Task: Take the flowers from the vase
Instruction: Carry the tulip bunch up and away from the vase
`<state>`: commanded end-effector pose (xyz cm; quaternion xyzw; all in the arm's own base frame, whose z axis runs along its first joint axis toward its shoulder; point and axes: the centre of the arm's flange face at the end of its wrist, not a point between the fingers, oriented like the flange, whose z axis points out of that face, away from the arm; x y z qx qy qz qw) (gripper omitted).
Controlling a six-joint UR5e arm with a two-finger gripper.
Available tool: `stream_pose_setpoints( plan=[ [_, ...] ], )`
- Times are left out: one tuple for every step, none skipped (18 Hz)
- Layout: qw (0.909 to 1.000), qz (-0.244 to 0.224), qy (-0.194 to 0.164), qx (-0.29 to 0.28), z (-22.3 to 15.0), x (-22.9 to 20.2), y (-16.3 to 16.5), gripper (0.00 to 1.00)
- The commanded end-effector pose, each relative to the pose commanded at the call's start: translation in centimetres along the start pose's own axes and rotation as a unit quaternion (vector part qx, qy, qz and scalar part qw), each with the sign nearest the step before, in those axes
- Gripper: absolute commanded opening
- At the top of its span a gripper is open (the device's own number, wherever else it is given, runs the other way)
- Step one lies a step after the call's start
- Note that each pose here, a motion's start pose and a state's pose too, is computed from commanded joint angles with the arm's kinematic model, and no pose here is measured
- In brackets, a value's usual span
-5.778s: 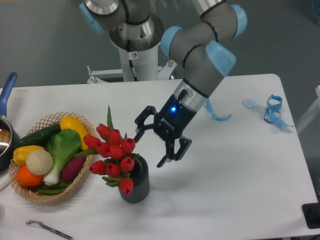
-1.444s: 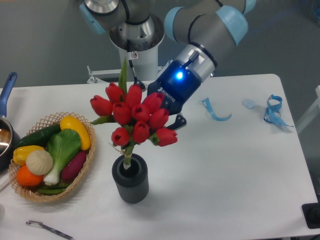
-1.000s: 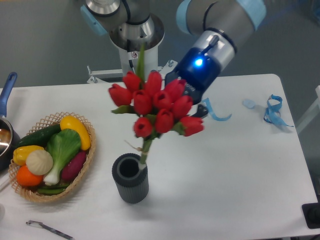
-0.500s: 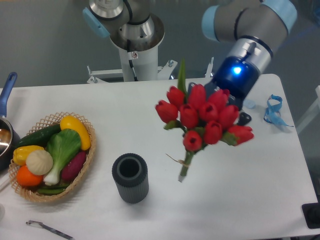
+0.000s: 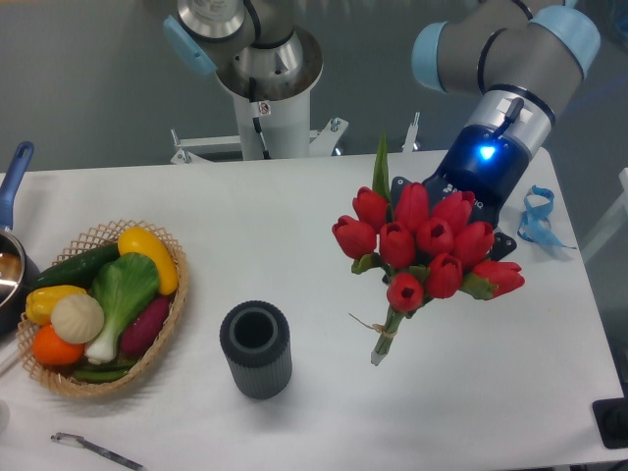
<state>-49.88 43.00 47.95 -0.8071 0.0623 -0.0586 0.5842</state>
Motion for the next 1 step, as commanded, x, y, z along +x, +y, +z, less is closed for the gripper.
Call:
stream_pose_setpoints(
  plan=[
    [1.0, -0.001, 0.001, -0.001, 0.12, 0.07, 0.13, 0.45]
  ],
)
